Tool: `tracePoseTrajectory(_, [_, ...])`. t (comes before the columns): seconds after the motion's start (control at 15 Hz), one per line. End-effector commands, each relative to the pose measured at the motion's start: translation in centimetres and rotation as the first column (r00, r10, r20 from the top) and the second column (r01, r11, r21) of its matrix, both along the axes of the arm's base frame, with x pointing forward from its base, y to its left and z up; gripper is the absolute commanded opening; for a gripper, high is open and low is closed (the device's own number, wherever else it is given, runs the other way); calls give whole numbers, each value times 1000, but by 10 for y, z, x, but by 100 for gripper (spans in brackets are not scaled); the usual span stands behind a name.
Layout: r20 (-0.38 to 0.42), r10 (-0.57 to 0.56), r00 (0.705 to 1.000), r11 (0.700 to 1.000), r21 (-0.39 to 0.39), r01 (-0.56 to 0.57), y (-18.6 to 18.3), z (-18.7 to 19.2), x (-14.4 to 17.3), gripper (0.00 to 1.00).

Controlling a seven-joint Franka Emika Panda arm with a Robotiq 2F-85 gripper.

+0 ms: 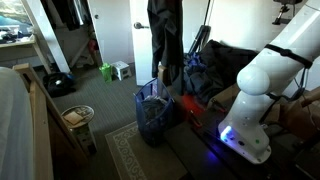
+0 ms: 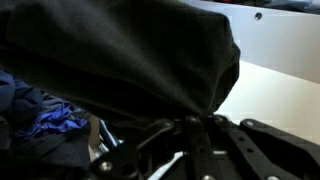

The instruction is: Pick the hoodie on the sofa and put it in the bag

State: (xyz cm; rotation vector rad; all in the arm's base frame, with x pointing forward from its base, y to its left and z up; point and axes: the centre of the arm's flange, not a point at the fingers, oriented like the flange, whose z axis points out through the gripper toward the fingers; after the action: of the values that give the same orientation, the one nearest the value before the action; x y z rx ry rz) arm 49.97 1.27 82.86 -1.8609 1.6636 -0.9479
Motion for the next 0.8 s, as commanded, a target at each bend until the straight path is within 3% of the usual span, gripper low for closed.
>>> tracePoseTrajectory(0.0, [59,77,995,997,-30,-75,22,38,3,2])
tracePoseTrajectory(0.73, [56,240,969,969,-75,-236,88,40,14,2])
